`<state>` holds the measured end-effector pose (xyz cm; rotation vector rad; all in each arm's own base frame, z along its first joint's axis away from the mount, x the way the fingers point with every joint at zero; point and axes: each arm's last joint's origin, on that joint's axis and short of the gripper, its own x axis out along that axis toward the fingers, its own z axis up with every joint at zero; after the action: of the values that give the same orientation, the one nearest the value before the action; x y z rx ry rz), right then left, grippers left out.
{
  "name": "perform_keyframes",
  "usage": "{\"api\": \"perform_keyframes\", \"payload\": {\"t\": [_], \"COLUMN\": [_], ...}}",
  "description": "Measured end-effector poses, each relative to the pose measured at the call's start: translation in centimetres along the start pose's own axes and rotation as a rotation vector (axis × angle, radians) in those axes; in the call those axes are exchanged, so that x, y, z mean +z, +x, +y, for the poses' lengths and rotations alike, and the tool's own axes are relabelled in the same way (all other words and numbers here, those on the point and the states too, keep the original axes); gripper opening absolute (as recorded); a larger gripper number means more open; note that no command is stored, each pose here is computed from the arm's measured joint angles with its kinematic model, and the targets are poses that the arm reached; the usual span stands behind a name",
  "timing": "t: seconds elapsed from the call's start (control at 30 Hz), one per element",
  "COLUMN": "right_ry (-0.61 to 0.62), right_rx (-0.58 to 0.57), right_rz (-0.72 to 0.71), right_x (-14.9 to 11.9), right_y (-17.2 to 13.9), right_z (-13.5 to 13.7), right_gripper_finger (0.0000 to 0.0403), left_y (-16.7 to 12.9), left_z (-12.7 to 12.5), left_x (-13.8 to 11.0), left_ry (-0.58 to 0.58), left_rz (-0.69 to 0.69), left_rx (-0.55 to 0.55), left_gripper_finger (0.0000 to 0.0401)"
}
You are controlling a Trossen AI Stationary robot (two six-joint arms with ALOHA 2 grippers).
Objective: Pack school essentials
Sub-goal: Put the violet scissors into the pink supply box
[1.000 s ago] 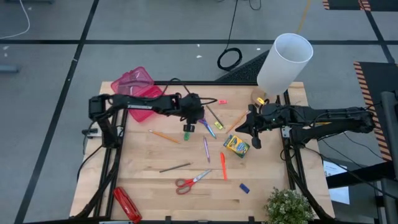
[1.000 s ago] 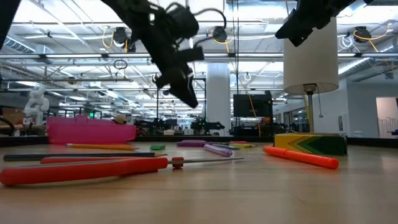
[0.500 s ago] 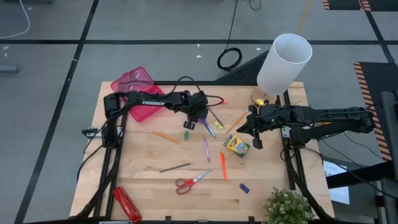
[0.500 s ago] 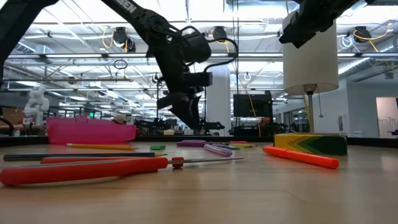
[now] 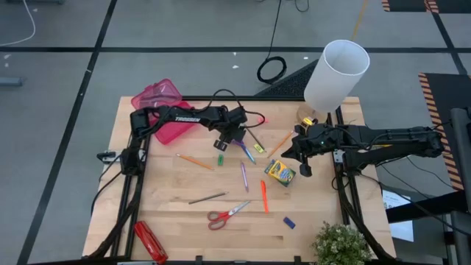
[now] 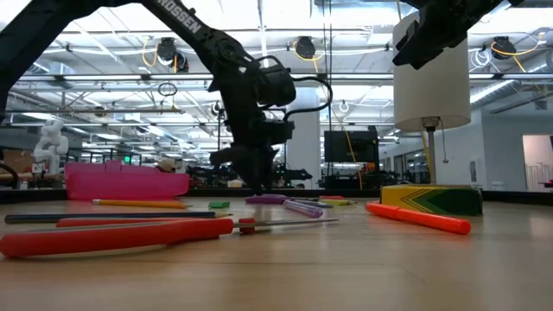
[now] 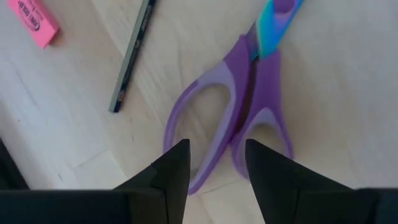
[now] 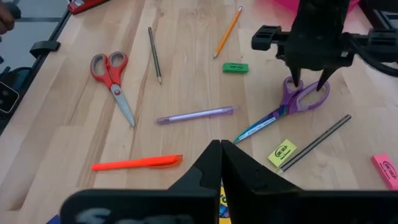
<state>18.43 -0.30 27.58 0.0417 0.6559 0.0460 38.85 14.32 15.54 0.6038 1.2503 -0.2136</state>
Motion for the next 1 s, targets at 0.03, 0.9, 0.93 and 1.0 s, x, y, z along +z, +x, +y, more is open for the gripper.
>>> {"api": "perform_keyframes", "payload": {"t": [0.03,0.9,0.93,1.0], "right_ry": [0.000,0.000,0.000,0.000], "right_rx": [0.000,0.000,0.000,0.000], "right_rz": [0.000,-0.001,-0.001,-0.001], "right_x": [0.0,0.0,0.0,0.0], "right_y": [0.0,0.0,0.0,0.0], "right_z": [0.0,0.0,0.0,0.0], "right_gripper_finger": [0.0000,0.0000,0.0000,0.0000], "left_y": [0.0,1.0,1.0,1.0], "left_z": [0.1,0.4,0.4,0.4], "left_x": [-0.1,-0.8,-0.8,-0.8], "left_ry": [-0.001,-0.019,-0.020,-0.028], "left_rz": [-0.001,0.010,0.010,0.011], "left_rx": [0.000,-0.008,-0.008,-0.007], "left_gripper_finger": [0.0159,0.0090,0.0090,0.0089]}}
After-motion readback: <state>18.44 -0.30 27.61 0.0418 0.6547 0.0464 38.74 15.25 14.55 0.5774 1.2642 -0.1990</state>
